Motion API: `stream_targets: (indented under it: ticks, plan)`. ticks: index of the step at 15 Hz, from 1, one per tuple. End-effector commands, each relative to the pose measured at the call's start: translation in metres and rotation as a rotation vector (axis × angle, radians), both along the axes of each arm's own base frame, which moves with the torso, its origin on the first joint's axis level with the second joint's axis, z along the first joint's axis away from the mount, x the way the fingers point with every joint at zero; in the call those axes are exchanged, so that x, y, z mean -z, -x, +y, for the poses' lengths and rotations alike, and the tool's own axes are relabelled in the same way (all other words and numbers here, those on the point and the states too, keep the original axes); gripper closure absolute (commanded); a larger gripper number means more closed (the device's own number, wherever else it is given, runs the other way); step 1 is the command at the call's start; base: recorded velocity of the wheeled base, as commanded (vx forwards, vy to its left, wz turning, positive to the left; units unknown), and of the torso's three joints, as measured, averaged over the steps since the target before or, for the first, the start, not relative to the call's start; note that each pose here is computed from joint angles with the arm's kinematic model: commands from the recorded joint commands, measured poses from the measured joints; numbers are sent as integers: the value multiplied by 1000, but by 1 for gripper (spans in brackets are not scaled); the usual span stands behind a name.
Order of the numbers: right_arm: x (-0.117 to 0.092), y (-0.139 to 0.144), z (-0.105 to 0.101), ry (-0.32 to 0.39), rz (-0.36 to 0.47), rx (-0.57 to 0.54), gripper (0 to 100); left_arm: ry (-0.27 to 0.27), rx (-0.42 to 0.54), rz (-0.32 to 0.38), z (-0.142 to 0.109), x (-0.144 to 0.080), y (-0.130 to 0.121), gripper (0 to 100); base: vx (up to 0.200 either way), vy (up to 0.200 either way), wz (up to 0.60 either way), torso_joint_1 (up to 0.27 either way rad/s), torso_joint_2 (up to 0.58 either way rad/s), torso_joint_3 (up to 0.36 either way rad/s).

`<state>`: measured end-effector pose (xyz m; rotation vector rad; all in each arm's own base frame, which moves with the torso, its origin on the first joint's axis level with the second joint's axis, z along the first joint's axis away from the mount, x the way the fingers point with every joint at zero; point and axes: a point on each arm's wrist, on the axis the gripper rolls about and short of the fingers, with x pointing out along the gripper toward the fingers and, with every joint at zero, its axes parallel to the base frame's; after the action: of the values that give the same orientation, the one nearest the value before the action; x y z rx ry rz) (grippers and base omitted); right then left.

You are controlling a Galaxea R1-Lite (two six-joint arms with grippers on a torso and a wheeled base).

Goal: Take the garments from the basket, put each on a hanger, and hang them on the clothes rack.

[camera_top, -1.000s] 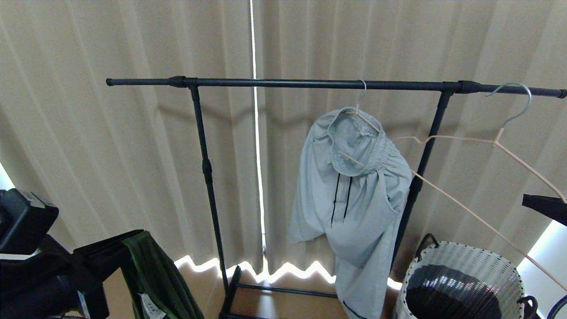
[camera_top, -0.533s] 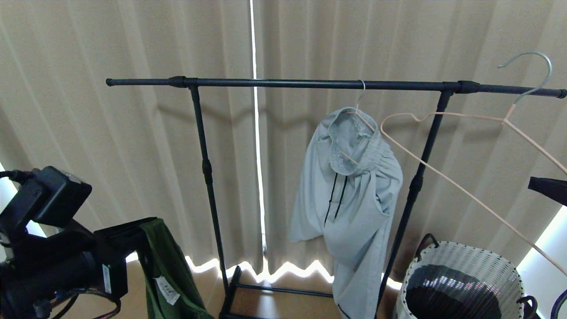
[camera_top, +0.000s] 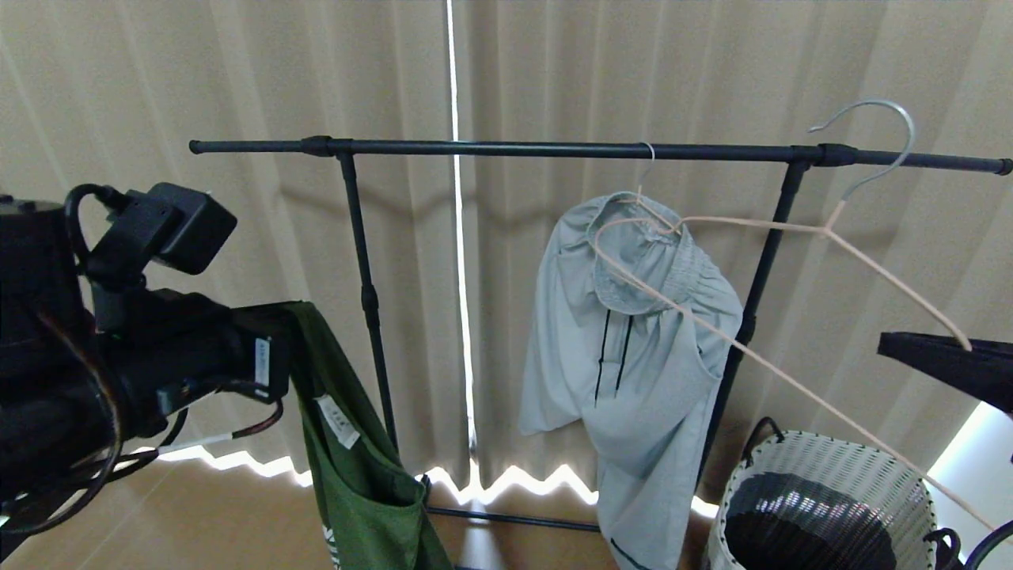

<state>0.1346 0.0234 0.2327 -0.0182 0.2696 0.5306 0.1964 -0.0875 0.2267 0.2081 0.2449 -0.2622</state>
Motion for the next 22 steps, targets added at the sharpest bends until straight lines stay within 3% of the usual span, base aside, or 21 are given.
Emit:
stream_targets:
  ticks: [1, 5, 7, 9, 11, 19, 22]
  plan:
    - [15, -9, 22, 2, 95, -139, 100, -29, -47, 10, -21, 0, -25, 100, 0, 0, 0, 0, 0, 0]
    - [22, -10, 61, -75, 233, -313, 100, -42, -135, -10, -34, -11, -48, 100, 0, 0, 0, 0, 0, 0]
    - [26, -13, 77, -82, 221, -382, 100, 33, -147, -9, -41, -16, -57, 100, 0, 0, 0, 0, 0, 0]
    - [27, -16, 84, -108, 249, -393, 100, 85, -157, 12, -48, -12, -66, 100, 0, 0, 0, 0, 0, 0]
    - [24, -13, 90, -135, 248, -425, 100, 93, -163, 22, -49, -9, -68, 100, 0, 0, 0, 0, 0, 0]
    - [26, -27, 103, -141, 232, -435, 100, 90, -157, 26, -51, -8, -67, 100, 0, 0, 0, 0, 0, 0]
    - [27, -42, 112, -131, 243, -399, 100, 63, -193, 33, -51, -10, -63, 100, 0, 0, 0, 0, 0, 0]
